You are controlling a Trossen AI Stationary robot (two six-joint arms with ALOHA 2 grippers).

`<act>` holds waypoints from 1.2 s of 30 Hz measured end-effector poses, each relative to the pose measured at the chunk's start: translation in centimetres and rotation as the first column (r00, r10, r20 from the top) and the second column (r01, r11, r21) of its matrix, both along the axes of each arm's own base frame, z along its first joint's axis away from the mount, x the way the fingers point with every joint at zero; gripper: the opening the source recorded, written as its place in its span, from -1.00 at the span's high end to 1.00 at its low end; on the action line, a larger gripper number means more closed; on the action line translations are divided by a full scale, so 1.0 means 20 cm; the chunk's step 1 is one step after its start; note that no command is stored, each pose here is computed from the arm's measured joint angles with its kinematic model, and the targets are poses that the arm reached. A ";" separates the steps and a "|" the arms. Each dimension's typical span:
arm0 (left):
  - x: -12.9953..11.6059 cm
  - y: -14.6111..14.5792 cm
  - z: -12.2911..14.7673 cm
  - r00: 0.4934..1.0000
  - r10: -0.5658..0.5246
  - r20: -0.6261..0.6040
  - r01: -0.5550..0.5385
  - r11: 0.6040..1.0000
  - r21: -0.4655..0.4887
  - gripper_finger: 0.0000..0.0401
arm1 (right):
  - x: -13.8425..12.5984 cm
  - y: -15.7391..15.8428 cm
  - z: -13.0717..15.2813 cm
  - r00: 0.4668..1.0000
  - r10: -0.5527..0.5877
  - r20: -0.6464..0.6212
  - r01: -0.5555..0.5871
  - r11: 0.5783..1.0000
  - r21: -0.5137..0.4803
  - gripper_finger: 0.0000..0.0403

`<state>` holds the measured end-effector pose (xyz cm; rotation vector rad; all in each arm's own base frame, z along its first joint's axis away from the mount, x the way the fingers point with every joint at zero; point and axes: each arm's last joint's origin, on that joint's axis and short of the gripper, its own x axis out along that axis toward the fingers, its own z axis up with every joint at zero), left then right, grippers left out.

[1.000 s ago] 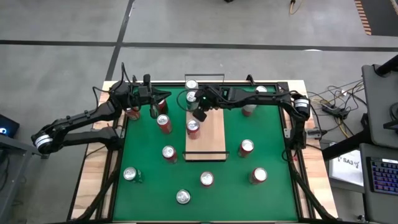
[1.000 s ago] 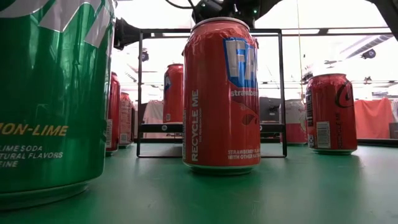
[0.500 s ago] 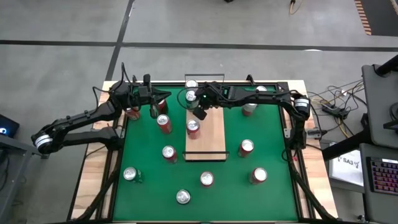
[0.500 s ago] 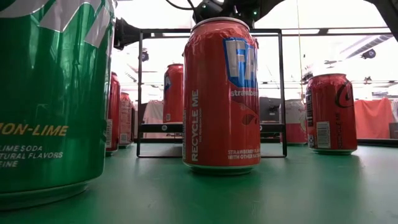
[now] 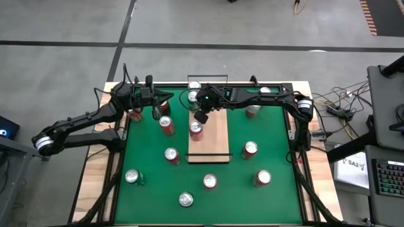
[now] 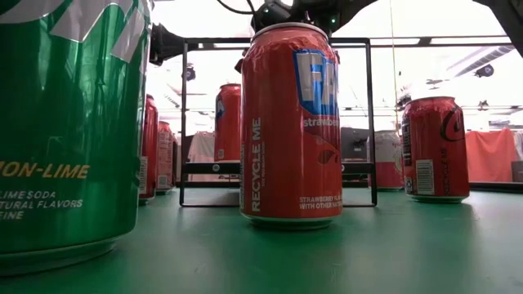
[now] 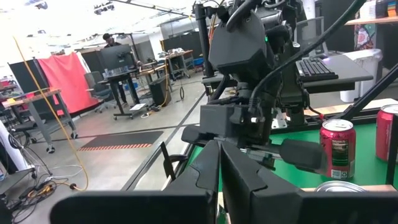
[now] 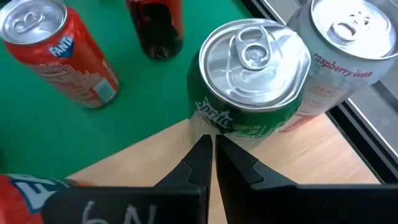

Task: Place canned beverage on shelf
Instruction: Put the green soda can on the shelf

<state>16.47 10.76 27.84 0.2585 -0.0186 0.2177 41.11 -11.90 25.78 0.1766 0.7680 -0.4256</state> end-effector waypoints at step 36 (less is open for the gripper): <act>0.00 0.00 0.00 1.000 0.000 0.000 0.000 1.000 0.001 1.00 | 0.08 -0.01 0.00 0.990 0.023 0.138 -0.019 0.999 -0.028 0.94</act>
